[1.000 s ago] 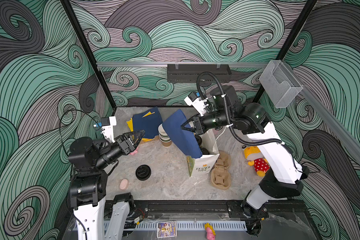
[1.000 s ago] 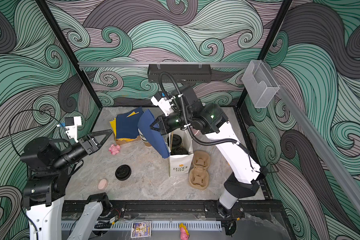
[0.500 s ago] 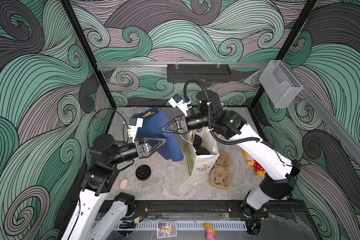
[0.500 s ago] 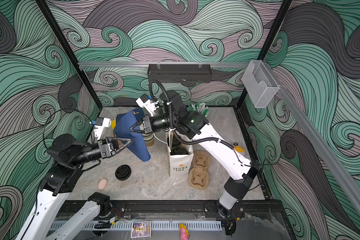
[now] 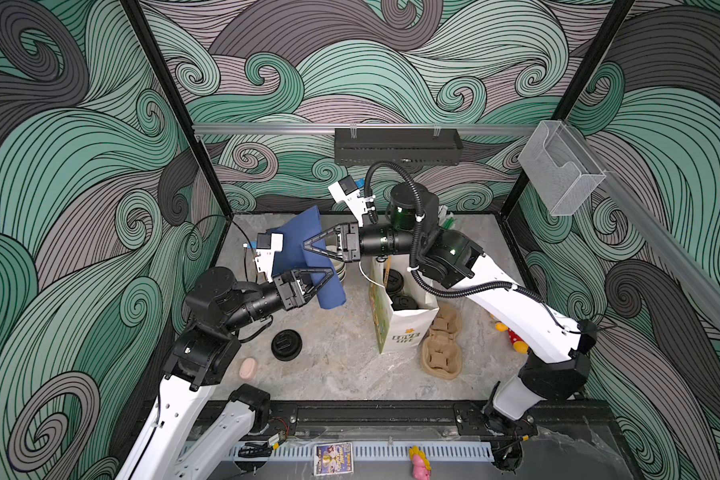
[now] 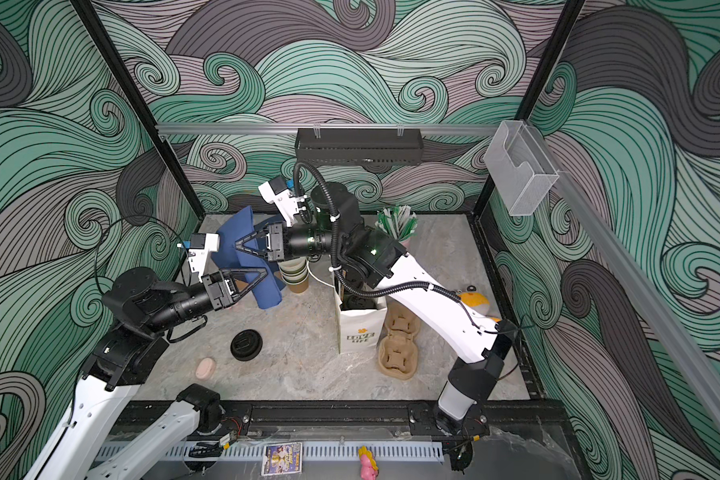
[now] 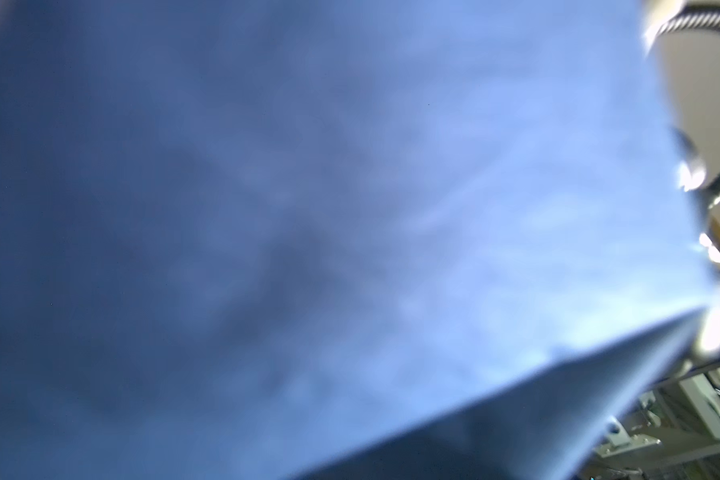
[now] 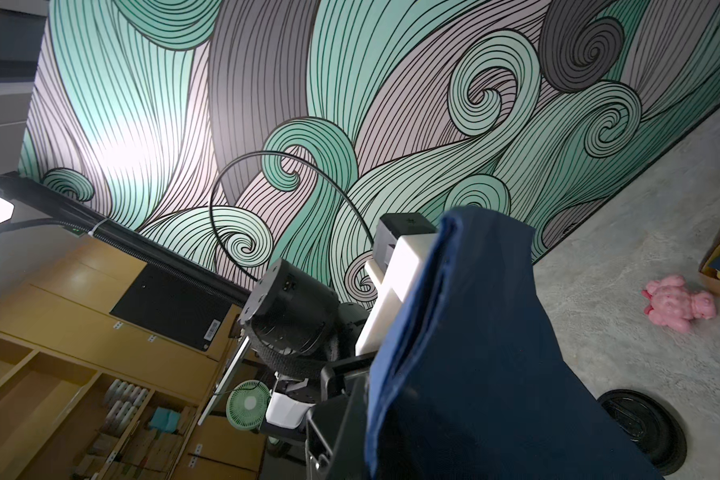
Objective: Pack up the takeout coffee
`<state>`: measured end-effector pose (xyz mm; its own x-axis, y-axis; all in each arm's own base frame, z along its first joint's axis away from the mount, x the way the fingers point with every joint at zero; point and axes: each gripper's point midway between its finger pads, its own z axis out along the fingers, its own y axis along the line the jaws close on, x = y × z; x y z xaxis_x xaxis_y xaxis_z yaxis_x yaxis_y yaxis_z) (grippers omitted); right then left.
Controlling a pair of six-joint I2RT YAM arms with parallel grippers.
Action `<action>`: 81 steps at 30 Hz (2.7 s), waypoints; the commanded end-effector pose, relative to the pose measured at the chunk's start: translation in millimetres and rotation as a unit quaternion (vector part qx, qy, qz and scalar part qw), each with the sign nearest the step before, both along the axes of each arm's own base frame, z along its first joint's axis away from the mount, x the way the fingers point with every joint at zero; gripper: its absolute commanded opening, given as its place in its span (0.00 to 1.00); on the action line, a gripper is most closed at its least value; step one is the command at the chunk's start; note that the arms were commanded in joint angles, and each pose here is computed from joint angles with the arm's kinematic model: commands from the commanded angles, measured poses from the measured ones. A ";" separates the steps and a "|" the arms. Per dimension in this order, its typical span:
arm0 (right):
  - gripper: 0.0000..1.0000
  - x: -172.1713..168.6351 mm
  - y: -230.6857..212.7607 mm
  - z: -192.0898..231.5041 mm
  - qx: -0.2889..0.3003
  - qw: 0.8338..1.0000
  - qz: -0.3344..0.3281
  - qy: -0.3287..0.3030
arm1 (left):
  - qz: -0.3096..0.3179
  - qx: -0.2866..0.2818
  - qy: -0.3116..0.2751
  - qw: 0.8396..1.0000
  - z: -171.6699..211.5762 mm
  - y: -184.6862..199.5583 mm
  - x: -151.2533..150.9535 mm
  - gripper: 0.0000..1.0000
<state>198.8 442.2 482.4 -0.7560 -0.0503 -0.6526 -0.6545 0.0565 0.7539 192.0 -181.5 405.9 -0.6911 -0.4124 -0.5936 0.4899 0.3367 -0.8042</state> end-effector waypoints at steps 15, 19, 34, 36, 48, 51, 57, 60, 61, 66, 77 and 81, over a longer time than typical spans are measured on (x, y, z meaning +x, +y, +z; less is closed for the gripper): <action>0.60 29.5 -67.8 -18.7 -0.148 0.967 -0.151 -0.143 | 0.108 0.003 0.107 0.988 0.3 25.7 15.8 0.00; 0.74 -1.9 -121.9 -21.2 -0.223 0.901 -0.124 -0.350 | 0.124 -0.017 0.267 0.955 -34.4 23.5 17.2 0.00; 0.80 -76.9 -63.9 -93.6 -0.307 0.613 0.087 -0.723 | 0.145 -0.015 0.438 0.887 -69.7 20.9 -9.5 0.00; 0.81 -77.3 -53.7 -107.5 -0.312 0.601 0.102 -0.728 | 0.151 -0.015 0.444 0.883 -72.1 23.8 -13.2 0.00; 0.45 -56.1 -31.1 -138.6 -0.366 0.528 0.081 -0.762 | 0.159 -0.030 0.454 0.876 -74.3 29.0 -21.9 0.00; 0.34 -58.0 -29.6 -138.5 -0.359 0.538 0.079 -0.759 | 0.160 -0.030 0.452 0.877 -74.4 29.8 -22.4 0.00; 0.00 -67.0 -30.7 -134.3 -0.341 0.590 0.073 -0.728 | 0.161 -0.048 0.416 0.894 -61.3 30.1 -14.8 0.21; 0.00 -68.1 -40.9 -123.2 -0.331 0.640 0.038 -0.692 | 0.207 -0.040 0.357 0.910 -44.1 48.6 -7.5 0.50; 0.00 -69.1 -45.8 -118.9 -0.326 0.661 0.026 -0.675 | 0.225 -0.038 0.335 0.914 -38.1 55.3 -4.2 0.56; 0.00 -66.6 -95.8 -74.2 -0.298 0.780 -0.092 -0.542 | 0.307 -0.025 0.206 0.929 3.8 88.1 14.0 0.70; 0.00 -23.9 -258.1 25.4 -0.318 0.753 -0.386 -0.428 | 0.329 0.054 0.130 0.934 14.6 87.2 47.8 0.71; 0.00 -11.6 -268.6 30.2 -0.341 0.728 -0.409 -0.432 | 0.313 0.054 0.140 0.938 7.4 76.5 56.9 0.71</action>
<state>171.0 179.9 528.2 0.0090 -0.2661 -0.9639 -0.5108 0.8275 -0.2332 243.6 -99.0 408.7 -0.4625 -0.7603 -0.4561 -0.1014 0.5564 -0.8247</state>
